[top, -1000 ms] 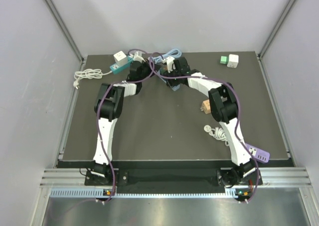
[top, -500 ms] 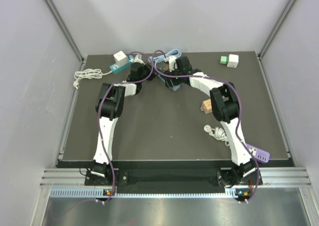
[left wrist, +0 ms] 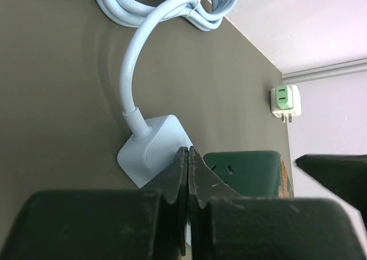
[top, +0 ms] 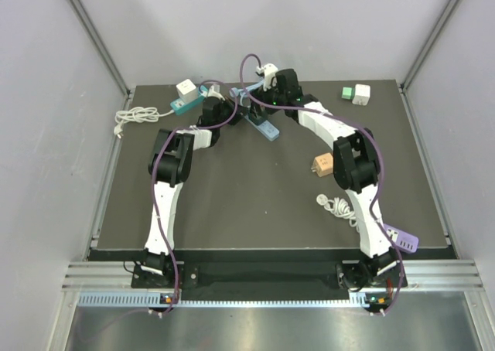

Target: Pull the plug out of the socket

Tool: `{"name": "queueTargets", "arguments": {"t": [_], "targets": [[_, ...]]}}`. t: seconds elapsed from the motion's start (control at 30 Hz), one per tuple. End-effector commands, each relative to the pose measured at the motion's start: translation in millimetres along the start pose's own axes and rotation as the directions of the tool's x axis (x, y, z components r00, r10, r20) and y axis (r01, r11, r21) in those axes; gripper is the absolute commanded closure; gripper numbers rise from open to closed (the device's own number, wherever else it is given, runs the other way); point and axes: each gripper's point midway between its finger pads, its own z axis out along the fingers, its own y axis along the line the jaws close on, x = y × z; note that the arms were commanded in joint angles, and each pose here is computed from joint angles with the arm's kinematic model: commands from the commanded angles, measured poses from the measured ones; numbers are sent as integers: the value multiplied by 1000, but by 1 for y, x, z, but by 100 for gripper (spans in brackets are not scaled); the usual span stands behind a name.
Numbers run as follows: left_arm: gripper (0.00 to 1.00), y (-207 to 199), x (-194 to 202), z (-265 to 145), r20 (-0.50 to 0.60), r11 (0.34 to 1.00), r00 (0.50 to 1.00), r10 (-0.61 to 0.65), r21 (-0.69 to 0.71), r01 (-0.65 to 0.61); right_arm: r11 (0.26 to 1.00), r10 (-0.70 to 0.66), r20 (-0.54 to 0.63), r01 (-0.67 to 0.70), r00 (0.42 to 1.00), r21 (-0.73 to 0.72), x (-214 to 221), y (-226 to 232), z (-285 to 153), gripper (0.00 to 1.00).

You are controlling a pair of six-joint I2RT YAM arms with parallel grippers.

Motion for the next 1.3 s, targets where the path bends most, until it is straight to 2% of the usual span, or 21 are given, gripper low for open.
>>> {"name": "queueTargets", "arguments": {"t": [0.0, 0.13, 0.5, 0.7, 0.73, 0.8, 0.87, 0.93, 0.97, 1.0, 1.1, 1.27], "targets": [[100, 46, 43, -10, -137, 987, 990, -43, -158, 21, 999, -34, 35, 34, 999, 14, -19, 3, 3, 16], [100, 44, 41, -11, -137, 987, 990, -33, -159, 11, 999, -49, 27, 49, 998, 18, -13, 7, 10, 28], [100, 46, 43, -14, -138, 986, 990, -35, -169, 11, 998, -55, -6, 55, 998, 21, 0, 5, 23, 27], [100, 48, 44, -15, -137, 983, 990, -40, -185, 14, 998, -58, 17, 58, 998, 33, -5, 5, 30, 34], [100, 53, 44, -15, -138, 979, 989, -43, -202, 14, 997, -64, 7, 64, 998, 39, 0, 5, 34, 42], [100, 53, 44, -15, -138, 978, 989, -43, -207, 14, 994, -85, 5, 85, 996, 63, -4, 5, 36, 52], [100, 54, 45, -15, -143, 976, 989, -45, -217, 13, 991, -108, -13, 109, 994, 82, 0, 3, 38, 72], [100, 59, 47, -16, -155, 971, 987, -41, -239, 3, 987, -125, -16, 126, 992, 100, 0, 4, 40, 85], [100, 63, 47, -16, -163, 963, 986, -45, -268, 0, 984, -125, -18, 126, 992, 125, 0, -1, 39, 95], [100, 66, 49, -15, -169, 961, 985, -43, -277, -5, 984, -117, -9, 117, 993, 136, -3, -2, 39, 100], [100, 68, 49, -16, -170, 958, 985, -40, -288, -11, 982, -94, 12, 90, 996, 169, -8, -6, 35, 100], [100, 73, 49, -18, -170, 949, 984, -42, -315, -14, 986, 55, 150, -77, 987, 149, -36, -14, 24, 100]]}}
